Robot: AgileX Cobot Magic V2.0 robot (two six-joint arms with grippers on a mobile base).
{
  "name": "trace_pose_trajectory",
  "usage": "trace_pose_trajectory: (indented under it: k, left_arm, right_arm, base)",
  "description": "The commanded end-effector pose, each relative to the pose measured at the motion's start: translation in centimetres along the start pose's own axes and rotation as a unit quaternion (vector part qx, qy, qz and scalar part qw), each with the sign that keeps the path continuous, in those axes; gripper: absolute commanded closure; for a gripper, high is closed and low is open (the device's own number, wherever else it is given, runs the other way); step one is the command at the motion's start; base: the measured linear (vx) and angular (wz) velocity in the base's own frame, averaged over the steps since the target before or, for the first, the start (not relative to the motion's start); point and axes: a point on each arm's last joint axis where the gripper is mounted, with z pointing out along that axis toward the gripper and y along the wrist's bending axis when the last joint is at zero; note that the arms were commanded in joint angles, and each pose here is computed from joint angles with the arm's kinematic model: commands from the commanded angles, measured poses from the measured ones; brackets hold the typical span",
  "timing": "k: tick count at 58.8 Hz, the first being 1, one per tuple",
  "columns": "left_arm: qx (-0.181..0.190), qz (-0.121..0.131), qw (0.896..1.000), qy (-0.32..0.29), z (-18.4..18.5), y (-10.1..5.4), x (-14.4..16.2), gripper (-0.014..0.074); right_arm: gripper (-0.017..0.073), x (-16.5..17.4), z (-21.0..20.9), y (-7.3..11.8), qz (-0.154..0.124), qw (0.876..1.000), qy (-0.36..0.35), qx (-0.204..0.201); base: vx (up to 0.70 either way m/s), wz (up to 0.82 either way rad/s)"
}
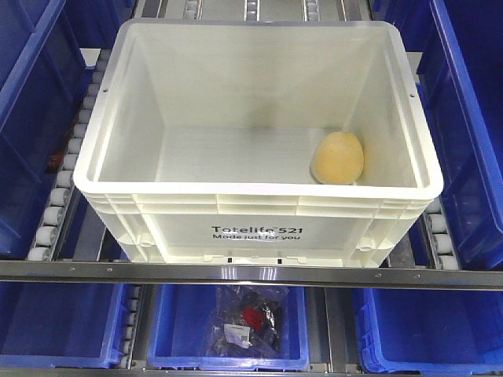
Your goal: Place moving items into box and shelve
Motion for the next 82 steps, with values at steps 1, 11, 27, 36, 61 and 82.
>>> trace_pose_trajectory:
  k: [1, 11, 27, 36, 61, 82]
  left_arm:
    - [-0.002, -0.009, 0.999, -0.032, 0.0, 0.1, -0.1, 0.06]
    - [-0.002, -0.009, 0.999, -0.032, 0.0, 0.1, 0.0, 0.06]
    - [-0.002, -0.009, 0.999, -0.032, 0.0, 0.1, 0.0, 0.06]
    - [-0.002, -0.009, 0.999, -0.032, 0.0, 0.1, 0.0, 0.06]
    - [-0.002, -0.009, 0.999, -0.032, 0.0, 0.1, 0.0, 0.06]
    - [-0.002, -0.009, 0.999, -0.032, 0.0, 0.1, 0.0, 0.06]
  right_arm:
    - [0.0566, -1.0, -0.7, -0.2, -0.009, 0.997, -0.075, 0.015]
    - [0.0564, 0.8, -0.3, -0.5, -0.025, 0.996, -0.08, 0.027]
    - [0.0564, 2.5, 0.0, -0.6, -0.011, 0.999, -0.036, 0.026]
    - [0.0564, 2.5, 0.0, -0.6, 0.013, 0.999, -0.034, 0.025]
    - [0.0564, 2.6, 0.0, -0.6, 0.013, 0.999, -0.03, 0.026]
    - [0.0564, 2.6, 0.0, -0.6, 0.013, 0.999, -0.029, 0.026]
  base:
    - [0.0, 0.0]
    - [0.0, 0.0]
    - [0.0, 0.0]
    - [0.0, 0.0]
    - [0.0, 0.0]
    - [0.0, 0.0]
